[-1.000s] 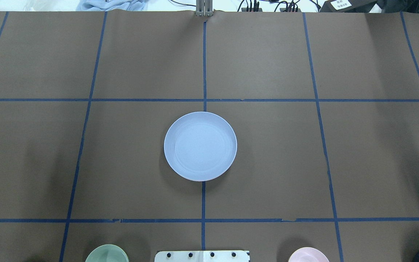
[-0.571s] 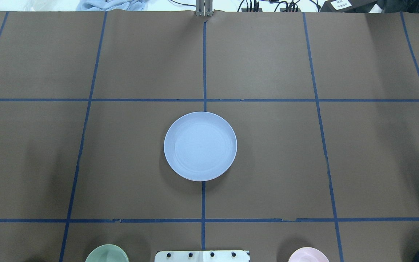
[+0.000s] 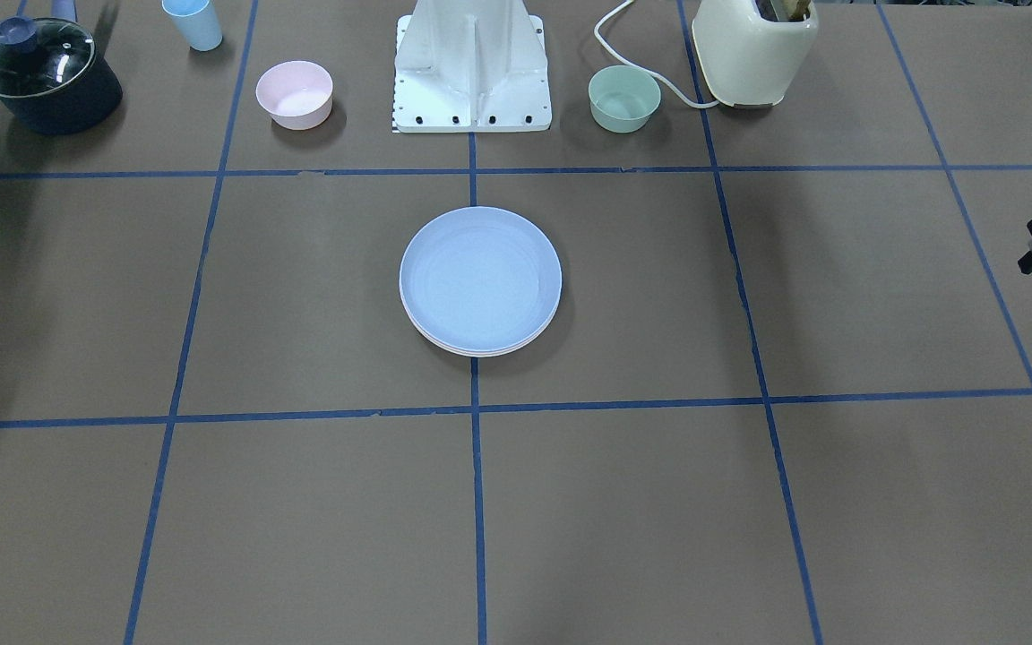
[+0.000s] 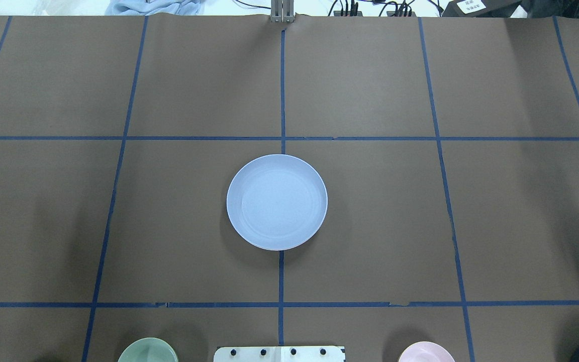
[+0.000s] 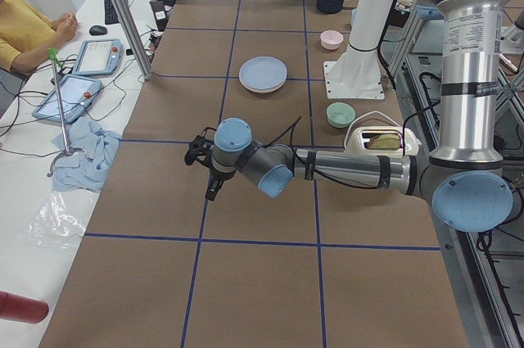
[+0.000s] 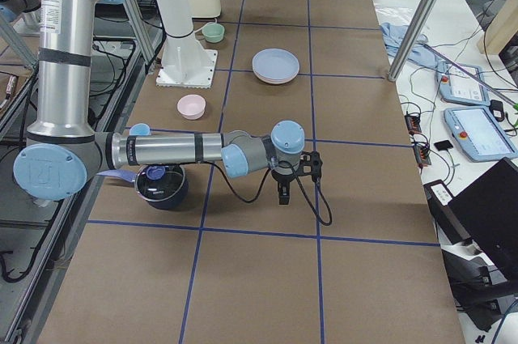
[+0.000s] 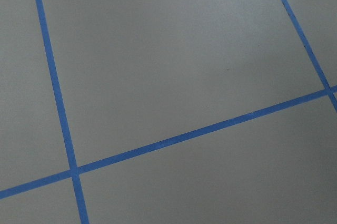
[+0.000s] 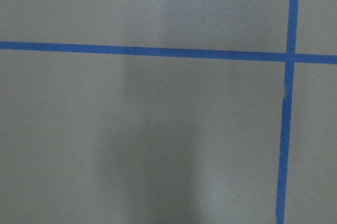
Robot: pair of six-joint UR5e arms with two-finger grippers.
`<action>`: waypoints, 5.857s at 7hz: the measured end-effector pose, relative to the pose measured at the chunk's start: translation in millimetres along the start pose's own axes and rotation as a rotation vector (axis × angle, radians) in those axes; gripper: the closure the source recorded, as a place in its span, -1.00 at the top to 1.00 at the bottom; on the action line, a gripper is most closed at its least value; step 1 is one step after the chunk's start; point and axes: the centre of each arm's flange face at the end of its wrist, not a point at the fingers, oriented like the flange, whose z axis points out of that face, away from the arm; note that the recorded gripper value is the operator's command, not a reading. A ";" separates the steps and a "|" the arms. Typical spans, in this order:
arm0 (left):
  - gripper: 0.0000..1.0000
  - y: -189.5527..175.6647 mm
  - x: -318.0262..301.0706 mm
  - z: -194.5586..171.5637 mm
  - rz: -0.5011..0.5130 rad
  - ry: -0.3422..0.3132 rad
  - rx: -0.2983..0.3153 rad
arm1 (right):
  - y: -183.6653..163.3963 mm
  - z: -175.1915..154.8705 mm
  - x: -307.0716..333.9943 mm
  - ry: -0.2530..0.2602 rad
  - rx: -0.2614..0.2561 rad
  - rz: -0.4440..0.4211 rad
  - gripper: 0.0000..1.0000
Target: Stack three plates with pink and blue
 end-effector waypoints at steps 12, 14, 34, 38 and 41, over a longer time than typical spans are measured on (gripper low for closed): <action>0.98 1.6 -1.8 3.3 -0.002 0.000 -0.005 | 1.2 6.1 2.7 -0.009 -0.016 0.006 1.00; 0.98 1.8 -2.1 3.6 -0.002 0.000 -0.005 | 1.3 6.3 2.4 -0.014 -0.018 0.006 1.00; 0.98 6.5 -4.8 7.0 -0.007 0.001 -0.014 | 3.2 13.7 4.7 -0.033 -0.040 0.012 1.00; 0.98 6.9 -5.1 7.2 -0.008 0.001 -0.014 | 3.8 13.8 3.2 -0.050 -0.046 0.013 1.00; 0.98 7.3 -5.5 8.2 -0.009 0.001 -0.016 | 4.0 14.6 3.9 -0.052 -0.048 0.015 1.00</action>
